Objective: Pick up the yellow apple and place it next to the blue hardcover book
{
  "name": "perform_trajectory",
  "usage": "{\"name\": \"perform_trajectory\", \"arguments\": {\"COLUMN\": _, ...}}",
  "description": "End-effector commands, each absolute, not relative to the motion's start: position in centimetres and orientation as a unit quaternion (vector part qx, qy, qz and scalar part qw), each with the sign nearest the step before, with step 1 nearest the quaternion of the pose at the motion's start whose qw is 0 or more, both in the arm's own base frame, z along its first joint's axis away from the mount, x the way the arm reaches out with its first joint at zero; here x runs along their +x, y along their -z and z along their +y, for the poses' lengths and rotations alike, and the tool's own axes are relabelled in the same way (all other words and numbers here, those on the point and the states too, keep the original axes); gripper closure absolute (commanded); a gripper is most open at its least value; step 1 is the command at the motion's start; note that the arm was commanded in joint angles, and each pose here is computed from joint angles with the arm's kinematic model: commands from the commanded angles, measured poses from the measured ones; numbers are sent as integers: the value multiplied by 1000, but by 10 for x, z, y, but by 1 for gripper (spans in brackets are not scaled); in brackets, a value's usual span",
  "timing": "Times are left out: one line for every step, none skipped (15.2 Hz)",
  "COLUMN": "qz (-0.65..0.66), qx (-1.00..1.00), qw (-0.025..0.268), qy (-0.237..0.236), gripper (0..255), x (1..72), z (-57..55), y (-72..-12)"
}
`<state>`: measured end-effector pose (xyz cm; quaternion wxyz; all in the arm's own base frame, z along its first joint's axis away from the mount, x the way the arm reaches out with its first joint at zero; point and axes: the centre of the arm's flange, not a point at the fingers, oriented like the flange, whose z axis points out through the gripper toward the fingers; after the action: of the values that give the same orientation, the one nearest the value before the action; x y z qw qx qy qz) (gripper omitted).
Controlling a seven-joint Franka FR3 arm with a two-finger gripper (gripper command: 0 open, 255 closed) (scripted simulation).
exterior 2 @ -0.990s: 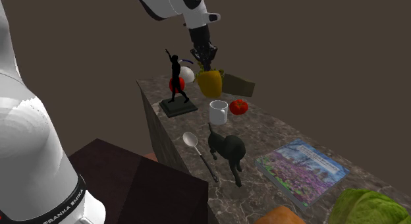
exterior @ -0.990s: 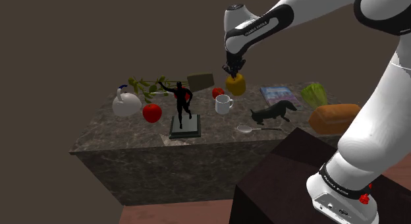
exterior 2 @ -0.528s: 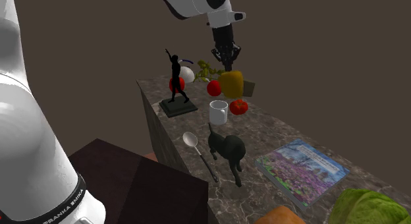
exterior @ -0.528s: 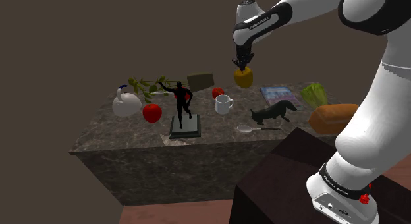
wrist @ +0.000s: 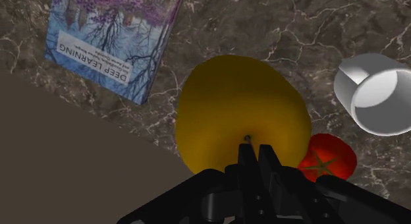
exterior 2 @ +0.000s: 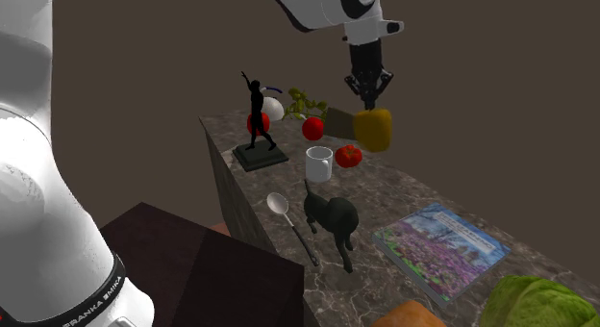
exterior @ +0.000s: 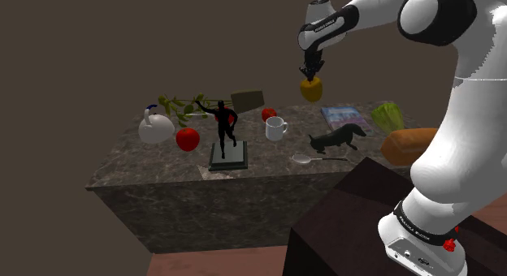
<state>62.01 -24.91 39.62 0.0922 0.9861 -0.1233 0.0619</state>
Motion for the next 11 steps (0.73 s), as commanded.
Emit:
{"name": "perform_trajectory", "arguments": {"qz": -123, "qx": 986, "qw": 92, "qy": -62, "gripper": 255, "x": 624, "z": -276, "y": -399}}
{"name": "perform_trajectory", "arguments": {"qz": -123, "qx": 986, "qw": 92, "qy": -62, "gripper": 255, "x": 626, "z": -289, "y": -399}}
{"name": "perform_trajectory", "arguments": {"qz": -123, "qx": 986, "qw": 92, "qy": -62, "gripper": 255, "x": 628, "z": -303, "y": -399}}
{"name": "perform_trajectory", "arguments": {"qz": -123, "qx": 986, "qw": 92, "qy": -62, "gripper": 255, "x": 630, "z": -316, "y": -399}}
{"name": "perform_trajectory", "arguments": {"qz": -123, "qx": 986, "qw": 92, "qy": -62, "gripper": 255, "x": 632, "z": -329, "y": -399}}
{"name": "perform_trajectory", "arguments": {"qz": -123, "qx": 986, "qw": 92, "qy": -62, "gripper": 255, "x": 634, "z": -342, "y": -399}}
{"name": "perform_trajectory", "arguments": {"qz": -123, "qx": 986, "qw": 92, "qy": -62, "gripper": 255, "x": 636, "z": -355, "y": -399}}
{"name": "perform_trajectory", "arguments": {"qz": -123, "qx": 986, "qw": 92, "qy": -62, "gripper": 255, "x": 638, "z": -368, "y": -399}}
{"name": "perform_trajectory", "arguments": {"qz": -123, "qx": 986, "qw": 92, "qy": -62, "gripper": 255, "x": 640, "z": -381, "y": -399}}
{"name": "perform_trajectory", "arguments": {"qz": -123, "qx": 986, "qw": 92, "qy": -62, "gripper": 255, "x": 643, "z": -400, "y": -399}}
{"name": "perform_trajectory", "arguments": {"qz": -123, "qx": 986, "qw": 92, "qy": -62, "gripper": 255, "x": 643, "z": -400, "y": -394}}
